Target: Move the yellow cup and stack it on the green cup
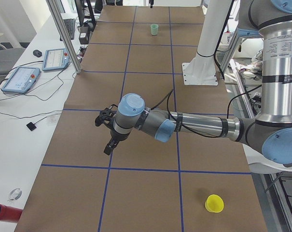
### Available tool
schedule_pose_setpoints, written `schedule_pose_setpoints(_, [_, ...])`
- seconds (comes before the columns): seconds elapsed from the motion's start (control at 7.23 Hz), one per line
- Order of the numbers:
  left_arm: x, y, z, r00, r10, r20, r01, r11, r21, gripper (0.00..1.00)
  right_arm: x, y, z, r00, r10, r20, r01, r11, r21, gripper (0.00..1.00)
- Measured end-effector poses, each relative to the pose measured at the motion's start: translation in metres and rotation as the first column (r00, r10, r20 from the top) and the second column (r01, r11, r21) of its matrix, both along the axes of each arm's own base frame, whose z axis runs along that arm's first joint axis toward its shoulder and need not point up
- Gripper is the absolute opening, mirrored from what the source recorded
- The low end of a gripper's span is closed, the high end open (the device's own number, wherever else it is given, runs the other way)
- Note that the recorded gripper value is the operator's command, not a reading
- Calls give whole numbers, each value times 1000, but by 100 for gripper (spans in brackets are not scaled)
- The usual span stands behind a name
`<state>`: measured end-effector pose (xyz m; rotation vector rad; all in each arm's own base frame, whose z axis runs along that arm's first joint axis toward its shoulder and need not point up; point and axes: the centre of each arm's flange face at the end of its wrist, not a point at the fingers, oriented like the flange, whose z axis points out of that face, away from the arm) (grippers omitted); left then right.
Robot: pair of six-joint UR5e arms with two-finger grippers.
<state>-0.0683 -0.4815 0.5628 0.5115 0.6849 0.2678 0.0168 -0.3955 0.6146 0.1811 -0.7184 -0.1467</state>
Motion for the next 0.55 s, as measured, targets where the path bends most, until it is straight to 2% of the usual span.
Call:
schedule_pose_setpoints(0.28, [0,2,-9,999,-37,-16,37,999,6,100,0,3,-1,1000,5,8,-5,999,39,100])
schedule_pose_setpoints(0.55, [-4,24,-27,984,-179,-25,178,983,-40,100,0,4,-1,1000,5,9,-6,999,46,100])
